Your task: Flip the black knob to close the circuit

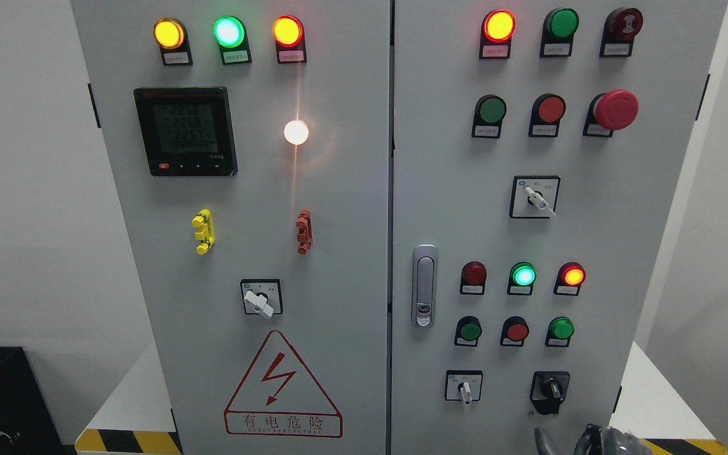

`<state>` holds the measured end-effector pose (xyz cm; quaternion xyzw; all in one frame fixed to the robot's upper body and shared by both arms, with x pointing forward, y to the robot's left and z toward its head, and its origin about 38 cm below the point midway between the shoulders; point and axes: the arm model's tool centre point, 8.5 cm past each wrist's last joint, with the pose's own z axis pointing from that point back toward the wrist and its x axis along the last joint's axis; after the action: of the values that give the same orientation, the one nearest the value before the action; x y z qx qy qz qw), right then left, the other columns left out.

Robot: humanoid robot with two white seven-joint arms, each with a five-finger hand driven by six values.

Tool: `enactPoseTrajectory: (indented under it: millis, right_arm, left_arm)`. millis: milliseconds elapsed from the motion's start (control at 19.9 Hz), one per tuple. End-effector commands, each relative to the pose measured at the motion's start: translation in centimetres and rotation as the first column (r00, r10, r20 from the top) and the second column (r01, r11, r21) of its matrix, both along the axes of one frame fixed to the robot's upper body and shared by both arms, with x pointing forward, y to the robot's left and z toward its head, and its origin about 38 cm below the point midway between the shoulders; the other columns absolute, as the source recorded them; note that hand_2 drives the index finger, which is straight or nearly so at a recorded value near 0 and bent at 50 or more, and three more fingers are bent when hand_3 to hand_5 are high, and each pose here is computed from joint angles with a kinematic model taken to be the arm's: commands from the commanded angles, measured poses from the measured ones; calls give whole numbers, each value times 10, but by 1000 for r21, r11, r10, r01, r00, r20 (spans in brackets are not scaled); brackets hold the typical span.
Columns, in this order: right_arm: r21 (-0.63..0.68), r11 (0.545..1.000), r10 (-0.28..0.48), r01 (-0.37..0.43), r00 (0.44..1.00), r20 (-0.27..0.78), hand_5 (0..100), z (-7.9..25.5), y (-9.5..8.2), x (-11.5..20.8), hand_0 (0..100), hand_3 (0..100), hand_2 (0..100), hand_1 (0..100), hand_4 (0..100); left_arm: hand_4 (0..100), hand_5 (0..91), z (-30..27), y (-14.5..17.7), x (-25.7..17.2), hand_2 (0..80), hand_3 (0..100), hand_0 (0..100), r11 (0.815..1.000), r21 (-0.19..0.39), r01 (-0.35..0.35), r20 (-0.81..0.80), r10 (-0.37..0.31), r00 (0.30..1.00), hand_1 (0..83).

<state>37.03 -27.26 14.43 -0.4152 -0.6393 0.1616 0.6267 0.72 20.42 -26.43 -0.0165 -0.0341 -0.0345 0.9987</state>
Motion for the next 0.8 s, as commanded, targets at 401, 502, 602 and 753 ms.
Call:
enactPoseTrajectory:
  millis: [401,502,602,753]
  right_arm:
    - [633,704,138,-322,936,324,462,4,21,-52,0,465,295,131,505]
    - [691,634,131,-347,929,346,365,1,21,-59,0,385,220,107,403]
    - [725,584,140,-365,925,353,317,-2,22,-68,0,359,193,99,355]
    - [699,559,239,-446,894,379,122,-5,29,-78,0,257,114,74,193]
  left_arm:
    - [0,0,0,-1,-6,0,0,120,1000,-3,-2,2,2,1000,556]
    - [0,0,0,-1,-6,0,0,120,1000,-3,-2,2,2,1000,556]
    - [0,0,0,-1,-6,0,0,120,1000,-3,-2,2,2,1000,556]
    - [0,0,0,-1,-6,0,0,120,1000,-3,-2,2,2,1000,556]
